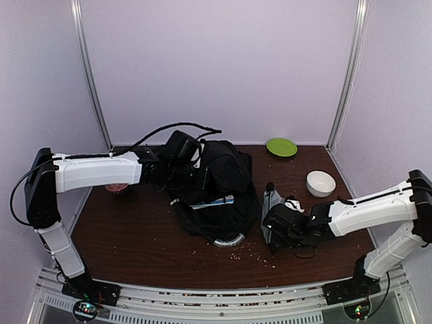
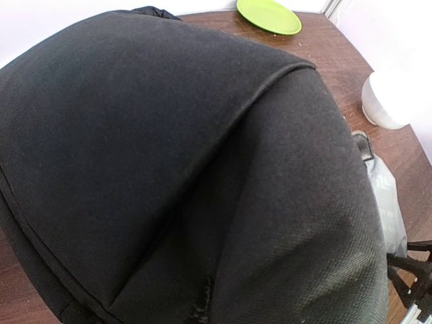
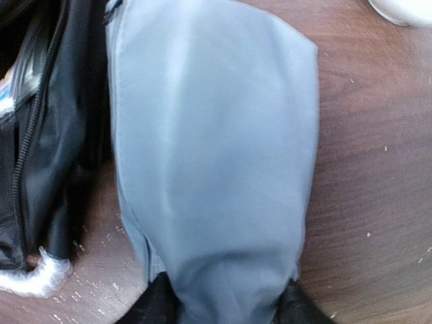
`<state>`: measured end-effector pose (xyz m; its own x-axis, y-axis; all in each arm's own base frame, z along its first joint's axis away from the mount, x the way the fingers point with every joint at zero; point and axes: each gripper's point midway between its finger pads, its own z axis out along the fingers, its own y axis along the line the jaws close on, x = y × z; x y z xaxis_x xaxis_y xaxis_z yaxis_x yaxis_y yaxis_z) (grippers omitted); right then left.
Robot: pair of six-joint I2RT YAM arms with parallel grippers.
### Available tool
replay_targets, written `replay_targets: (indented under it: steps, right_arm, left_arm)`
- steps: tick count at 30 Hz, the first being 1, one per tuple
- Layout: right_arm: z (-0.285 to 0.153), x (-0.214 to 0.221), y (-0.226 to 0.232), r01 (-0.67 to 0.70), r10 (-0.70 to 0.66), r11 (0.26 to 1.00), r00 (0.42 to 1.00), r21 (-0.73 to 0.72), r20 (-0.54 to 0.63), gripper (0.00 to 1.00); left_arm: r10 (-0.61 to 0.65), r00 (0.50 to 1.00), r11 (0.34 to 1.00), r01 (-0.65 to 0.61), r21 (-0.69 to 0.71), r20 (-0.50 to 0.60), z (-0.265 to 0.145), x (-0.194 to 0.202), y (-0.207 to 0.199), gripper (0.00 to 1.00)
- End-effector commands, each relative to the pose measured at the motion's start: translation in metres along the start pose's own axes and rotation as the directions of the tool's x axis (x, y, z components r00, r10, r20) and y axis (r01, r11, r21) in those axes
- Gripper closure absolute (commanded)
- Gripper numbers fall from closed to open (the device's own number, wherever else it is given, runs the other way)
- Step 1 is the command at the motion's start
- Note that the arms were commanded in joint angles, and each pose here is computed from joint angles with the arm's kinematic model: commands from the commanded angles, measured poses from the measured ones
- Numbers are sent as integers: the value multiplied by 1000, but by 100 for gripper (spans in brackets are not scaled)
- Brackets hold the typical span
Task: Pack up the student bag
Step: Pick up the personal item from the center of the board.
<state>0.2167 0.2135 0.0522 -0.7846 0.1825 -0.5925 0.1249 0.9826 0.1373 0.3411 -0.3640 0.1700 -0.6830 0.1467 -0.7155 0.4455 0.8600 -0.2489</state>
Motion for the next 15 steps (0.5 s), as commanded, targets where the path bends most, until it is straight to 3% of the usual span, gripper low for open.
replay_targets:
  steps: [1, 6, 10, 15]
  right_arm:
    - [-6, -10, 13, -23, 25, 998, 1000, -60, 20, 70]
    - [-26, -26, 11, -13, 17, 997, 999, -79, 50, 99]
    - [-53, -42, 10, 20, -8, 991, 995, -129, 97, 100]
    - [-98, -57, 21, 131, -92, 946, 986, -298, 142, 100]
  left_arm:
    - [-34, 999, 999, 35, -15, 36, -6, -10, 11, 100]
    - [-32, 998, 999, 32, -1, 49, -9, -17, 7, 100]
    - [-26, 998, 1000, 26, -4, 63, -13, -26, 5, 100]
    - [-26, 996, 1000, 26, -2, 86, -18, -40, 3, 100]
